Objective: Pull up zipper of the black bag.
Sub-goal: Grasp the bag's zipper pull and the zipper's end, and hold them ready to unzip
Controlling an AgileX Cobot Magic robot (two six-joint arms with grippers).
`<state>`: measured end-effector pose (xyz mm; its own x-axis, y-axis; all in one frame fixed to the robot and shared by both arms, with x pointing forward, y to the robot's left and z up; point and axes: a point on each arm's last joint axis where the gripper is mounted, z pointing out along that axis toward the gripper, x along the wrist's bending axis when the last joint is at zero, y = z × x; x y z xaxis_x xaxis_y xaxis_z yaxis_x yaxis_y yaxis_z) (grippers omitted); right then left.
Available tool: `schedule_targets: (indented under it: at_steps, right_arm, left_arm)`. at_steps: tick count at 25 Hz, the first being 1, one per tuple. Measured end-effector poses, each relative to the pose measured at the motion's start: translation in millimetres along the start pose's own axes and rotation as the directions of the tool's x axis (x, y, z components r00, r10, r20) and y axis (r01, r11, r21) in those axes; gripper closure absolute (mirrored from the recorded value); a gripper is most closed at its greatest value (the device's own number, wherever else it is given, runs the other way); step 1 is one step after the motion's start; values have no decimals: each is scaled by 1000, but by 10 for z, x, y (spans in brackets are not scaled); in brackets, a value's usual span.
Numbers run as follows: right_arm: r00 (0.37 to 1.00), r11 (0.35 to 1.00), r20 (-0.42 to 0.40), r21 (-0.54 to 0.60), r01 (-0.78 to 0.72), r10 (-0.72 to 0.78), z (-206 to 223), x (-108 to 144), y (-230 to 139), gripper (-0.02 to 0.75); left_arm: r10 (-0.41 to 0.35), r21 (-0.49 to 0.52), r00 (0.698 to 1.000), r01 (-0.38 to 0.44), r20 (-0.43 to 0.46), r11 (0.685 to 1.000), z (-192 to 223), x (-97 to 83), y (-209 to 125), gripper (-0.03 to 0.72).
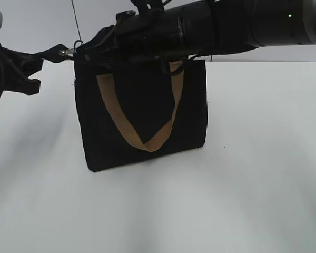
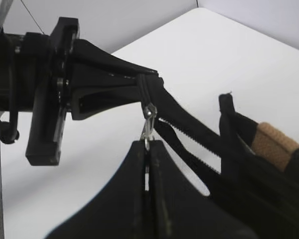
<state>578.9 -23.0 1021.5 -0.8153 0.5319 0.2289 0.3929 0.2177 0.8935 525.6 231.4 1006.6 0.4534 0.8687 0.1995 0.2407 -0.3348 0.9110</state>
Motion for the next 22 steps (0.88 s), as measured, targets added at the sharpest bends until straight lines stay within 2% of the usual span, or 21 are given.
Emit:
schedule_targets:
  at_steps: [3,8,13,19,22]
  right_arm:
    - [1000,999,20,34,-20,19,-41,-91,-26,753]
    - [994,995,96,79,-58,51,-210,-435,-66,753]
    - [990,989,133,128,-74,56,-464,-762,-101,753]
    - [968,986,239,128,-110,77,-923,-1159,-57,753]
    - [963,981,246,129,-147,112,-1045,-1250,-72,753]
  left_arm:
    - [-23,31,1000,23,-18,999,0,14,-28,667]
    - [-31,42,999,32,-24,999,-1,19,-39,667]
    - [-31,54,999,33,-28,998,-2,22,-50,667]
    - [-33,57,999,34,-29,998,-2,23,-52,667]
    - [-32,54,999,33,-27,998,-1,19,-49,667]
